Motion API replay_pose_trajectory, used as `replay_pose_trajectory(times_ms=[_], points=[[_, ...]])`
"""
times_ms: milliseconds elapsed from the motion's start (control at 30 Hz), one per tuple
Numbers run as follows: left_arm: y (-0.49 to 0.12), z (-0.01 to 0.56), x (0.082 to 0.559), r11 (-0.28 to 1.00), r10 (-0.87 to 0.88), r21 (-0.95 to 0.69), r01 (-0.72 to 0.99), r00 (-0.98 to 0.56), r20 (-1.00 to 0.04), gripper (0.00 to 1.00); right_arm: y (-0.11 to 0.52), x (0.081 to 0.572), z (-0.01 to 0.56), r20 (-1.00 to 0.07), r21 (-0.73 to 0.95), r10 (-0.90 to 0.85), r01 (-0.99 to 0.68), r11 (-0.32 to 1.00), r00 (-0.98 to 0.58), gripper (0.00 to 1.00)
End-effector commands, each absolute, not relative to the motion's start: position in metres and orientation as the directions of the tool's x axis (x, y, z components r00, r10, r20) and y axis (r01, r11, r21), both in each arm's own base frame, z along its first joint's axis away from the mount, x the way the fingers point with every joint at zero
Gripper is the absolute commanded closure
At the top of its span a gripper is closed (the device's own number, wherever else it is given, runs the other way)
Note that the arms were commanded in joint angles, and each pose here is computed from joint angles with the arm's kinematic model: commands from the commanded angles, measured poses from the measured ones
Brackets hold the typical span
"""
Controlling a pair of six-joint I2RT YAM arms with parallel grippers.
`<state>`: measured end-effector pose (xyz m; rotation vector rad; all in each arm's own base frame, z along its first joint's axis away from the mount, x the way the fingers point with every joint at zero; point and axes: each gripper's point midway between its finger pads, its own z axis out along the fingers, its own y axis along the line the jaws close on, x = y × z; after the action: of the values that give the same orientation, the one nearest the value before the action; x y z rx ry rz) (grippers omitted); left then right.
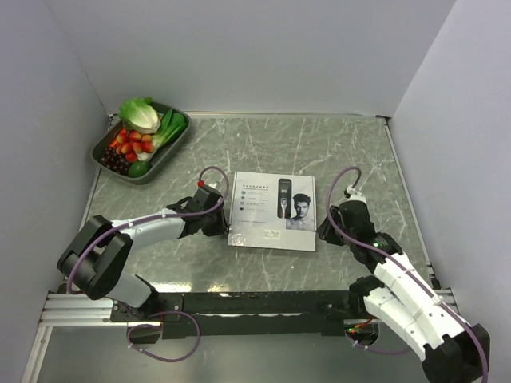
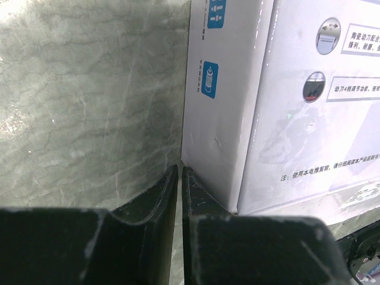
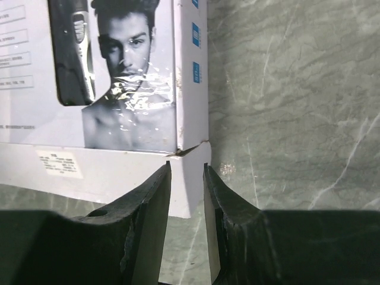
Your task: Sort the hair-cutting tools
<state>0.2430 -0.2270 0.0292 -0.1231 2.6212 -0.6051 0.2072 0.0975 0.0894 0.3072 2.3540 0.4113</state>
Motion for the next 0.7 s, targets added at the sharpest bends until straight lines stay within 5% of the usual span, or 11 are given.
replay_pose_trajectory(times_ms=[0, 667], points=[[-0.25, 0.056, 0.258, 0.855, -0.209, -0.516, 0.056, -0.872, -0.442, 0.86, 0.104, 0.2, 0.096, -0.591, 0.38, 0.32, 0.095, 0.92, -0.74, 0.64], [-0.246, 0.053, 0.257, 0.865, -0.206, -0.5, 0.054, -0.869, -0.45, 0.87, 0.112, 0.202, 0.043, -0.516, 0.331, 0.327, 0.168, 0.929, -0.792, 0.65]])
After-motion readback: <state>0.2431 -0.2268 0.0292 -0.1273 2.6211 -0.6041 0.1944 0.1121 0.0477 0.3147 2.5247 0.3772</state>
